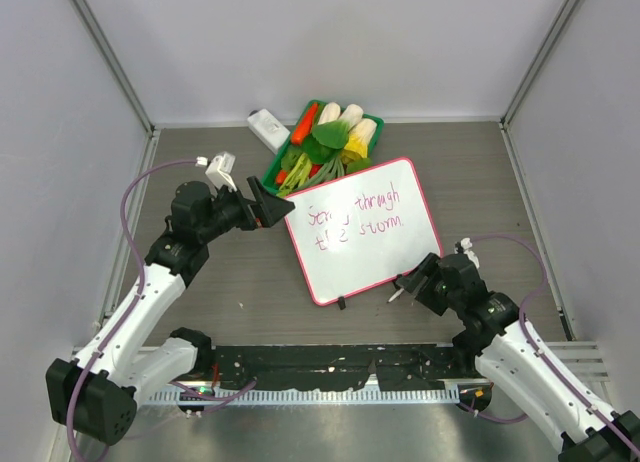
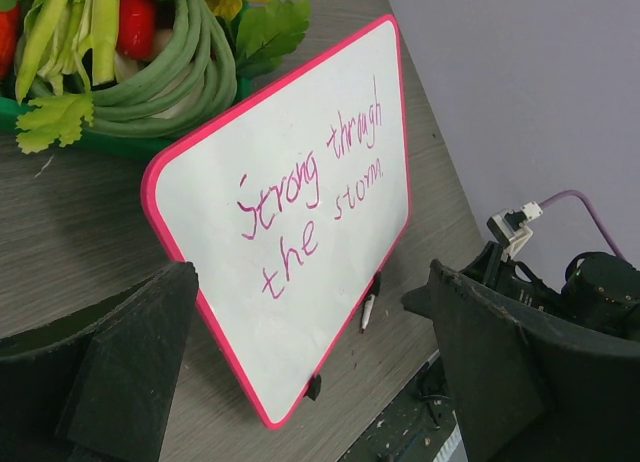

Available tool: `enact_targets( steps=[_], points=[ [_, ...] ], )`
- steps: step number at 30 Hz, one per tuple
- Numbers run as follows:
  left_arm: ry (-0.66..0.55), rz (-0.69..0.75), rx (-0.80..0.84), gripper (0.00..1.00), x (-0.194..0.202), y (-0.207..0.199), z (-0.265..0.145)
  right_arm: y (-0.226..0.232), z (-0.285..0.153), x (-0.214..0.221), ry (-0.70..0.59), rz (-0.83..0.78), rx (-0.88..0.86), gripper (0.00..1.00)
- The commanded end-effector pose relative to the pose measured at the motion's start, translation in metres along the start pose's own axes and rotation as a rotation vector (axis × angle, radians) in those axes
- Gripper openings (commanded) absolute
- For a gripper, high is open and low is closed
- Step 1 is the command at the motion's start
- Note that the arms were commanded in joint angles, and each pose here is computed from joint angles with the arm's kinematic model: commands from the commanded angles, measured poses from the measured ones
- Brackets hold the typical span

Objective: Write a sentence on the whiteboard
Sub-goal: Put down the whiteboard marker at the corner of the board, then reset both arms

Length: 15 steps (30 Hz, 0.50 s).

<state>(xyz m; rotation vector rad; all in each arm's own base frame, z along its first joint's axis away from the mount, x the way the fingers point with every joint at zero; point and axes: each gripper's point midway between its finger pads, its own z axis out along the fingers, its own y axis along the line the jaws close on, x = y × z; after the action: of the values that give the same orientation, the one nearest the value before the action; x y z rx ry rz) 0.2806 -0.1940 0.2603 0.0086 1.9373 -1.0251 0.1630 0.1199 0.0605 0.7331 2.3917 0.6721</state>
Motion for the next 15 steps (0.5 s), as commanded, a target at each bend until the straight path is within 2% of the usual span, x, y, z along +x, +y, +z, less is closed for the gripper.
enact_targets(
  steps=[1,2,15],
  points=[
    [-0.086,0.028,0.047,1.00,-0.025,-0.017,-0.005,0.018,-0.006,-0.014,-0.049,0.012,-0.054,0.74],
    [-0.090,0.027,0.049,1.00,-0.026,-0.018,-0.005,0.019,-0.006,-0.015,-0.053,0.006,-0.056,0.78],
    [-0.111,0.018,0.041,1.00,-0.031,-0.019,-0.007,0.042,-0.026,-0.047,-0.147,-0.096,-0.053,0.80]
  ],
)
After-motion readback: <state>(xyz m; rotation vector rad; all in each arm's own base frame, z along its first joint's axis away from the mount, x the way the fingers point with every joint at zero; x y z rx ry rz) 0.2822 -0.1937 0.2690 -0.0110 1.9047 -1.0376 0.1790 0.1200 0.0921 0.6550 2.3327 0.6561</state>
